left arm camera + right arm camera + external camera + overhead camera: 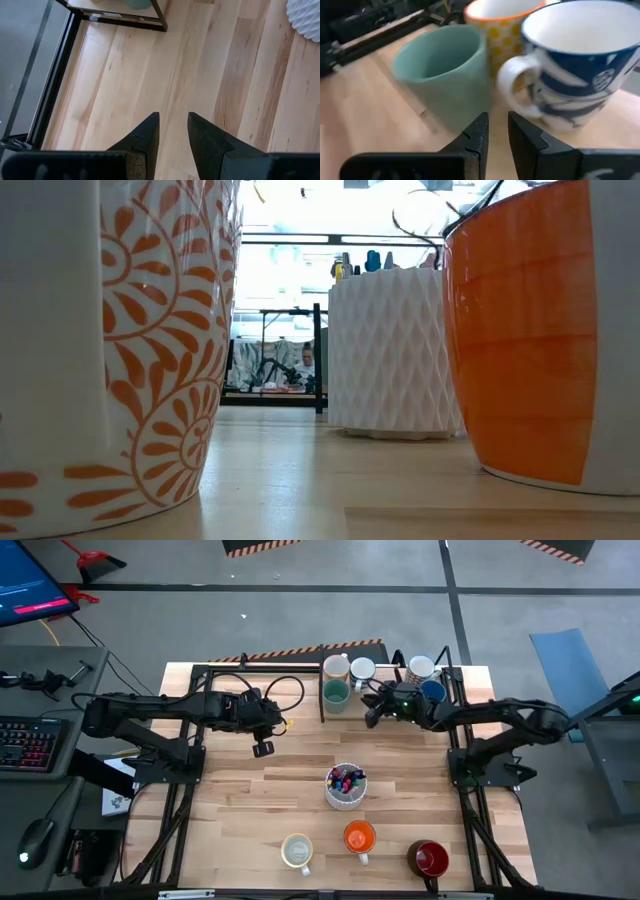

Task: Place coffee mugs
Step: Move the orange patterned mug to the top of the table

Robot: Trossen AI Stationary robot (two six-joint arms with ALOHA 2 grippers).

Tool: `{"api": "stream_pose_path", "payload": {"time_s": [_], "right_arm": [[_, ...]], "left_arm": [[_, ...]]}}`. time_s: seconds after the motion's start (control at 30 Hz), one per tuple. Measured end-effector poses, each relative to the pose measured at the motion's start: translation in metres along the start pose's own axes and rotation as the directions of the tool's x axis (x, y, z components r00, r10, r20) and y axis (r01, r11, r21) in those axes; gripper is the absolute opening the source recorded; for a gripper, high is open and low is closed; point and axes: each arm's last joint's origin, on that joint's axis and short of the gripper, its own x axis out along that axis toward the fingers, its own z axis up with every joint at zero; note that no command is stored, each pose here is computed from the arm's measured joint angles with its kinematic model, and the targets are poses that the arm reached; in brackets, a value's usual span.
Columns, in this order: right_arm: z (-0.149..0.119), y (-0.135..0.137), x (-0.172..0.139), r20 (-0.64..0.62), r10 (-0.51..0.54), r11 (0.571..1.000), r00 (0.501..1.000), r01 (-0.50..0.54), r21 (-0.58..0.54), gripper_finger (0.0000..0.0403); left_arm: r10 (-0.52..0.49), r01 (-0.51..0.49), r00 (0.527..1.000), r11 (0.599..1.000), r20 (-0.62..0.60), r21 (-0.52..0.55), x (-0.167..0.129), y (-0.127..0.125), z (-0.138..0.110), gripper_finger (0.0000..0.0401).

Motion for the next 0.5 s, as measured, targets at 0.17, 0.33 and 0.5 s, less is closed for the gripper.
{"api": "stream_pose_path", "payload": {"time_s": [0.17, 0.33, 0.5], "right_arm": [[0.005, 0.01, -0.034, -0.054, -0.055, 0.998, 0.997, 0.053, -0.027, 0.0059], [0.004, 0.02, -0.074, -0.129, -0.022, 1.0, 0.991, 0.021, -0.01, 0.0059], [-0.006, 0.025, -0.114, -0.301, 0.202, 0.978, 0.932, -0.177, 0.108, 0.0059]], "left_arm": [[0.0, 0.0, 1.0, 1.0, 0.0, -0.002, 0.0, 0.0, 0.0, 0.009], [0.0, 0.0, 1.0, 1.0, 0.0, -0.016, 0.0, 0.0, 0.0, 0.009], [0.0, 0.0, 1.0, 1.0, 0.0, -0.017, 0.0, 0.0, 0.0, 0.009]]}}
